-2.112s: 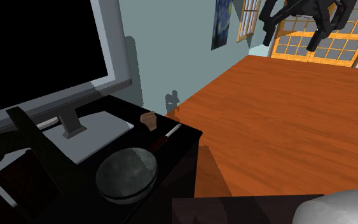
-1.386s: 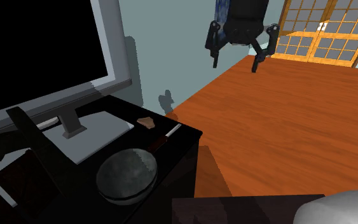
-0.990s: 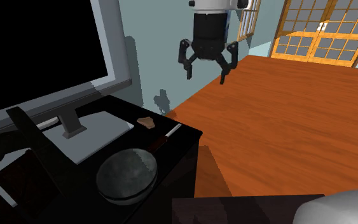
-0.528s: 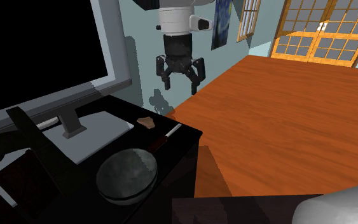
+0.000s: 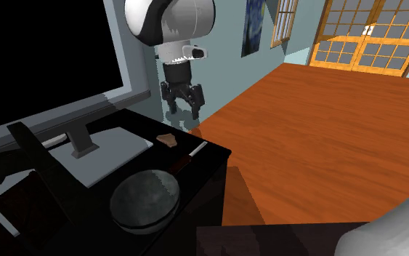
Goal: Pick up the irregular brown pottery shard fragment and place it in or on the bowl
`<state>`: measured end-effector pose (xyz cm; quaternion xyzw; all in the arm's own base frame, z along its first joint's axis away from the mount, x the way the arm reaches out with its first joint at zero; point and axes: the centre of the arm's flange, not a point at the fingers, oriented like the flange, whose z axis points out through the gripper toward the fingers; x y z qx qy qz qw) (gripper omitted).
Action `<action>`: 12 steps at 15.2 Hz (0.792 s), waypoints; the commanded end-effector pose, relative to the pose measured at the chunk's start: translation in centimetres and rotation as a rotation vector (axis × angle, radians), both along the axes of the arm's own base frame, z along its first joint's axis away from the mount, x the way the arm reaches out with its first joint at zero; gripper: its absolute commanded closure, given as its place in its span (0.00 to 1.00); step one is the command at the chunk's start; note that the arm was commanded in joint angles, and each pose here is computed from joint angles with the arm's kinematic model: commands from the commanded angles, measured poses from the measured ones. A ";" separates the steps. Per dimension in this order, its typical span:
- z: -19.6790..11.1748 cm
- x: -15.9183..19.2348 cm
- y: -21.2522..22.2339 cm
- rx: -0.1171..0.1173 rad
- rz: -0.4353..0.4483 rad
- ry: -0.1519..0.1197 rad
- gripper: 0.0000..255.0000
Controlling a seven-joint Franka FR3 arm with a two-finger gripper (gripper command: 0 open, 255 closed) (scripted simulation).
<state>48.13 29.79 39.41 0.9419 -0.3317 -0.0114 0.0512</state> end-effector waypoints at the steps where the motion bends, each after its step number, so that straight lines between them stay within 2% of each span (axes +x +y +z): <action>1: -1.6 1.5 1.9 -0.011 -0.037 0.007 0.00; 11: -10.3 9.8 9.3 -0.065 -0.202 0.048 0.00; 12: -10.3 9.9 9.3 -0.065 -0.202 0.048 0.00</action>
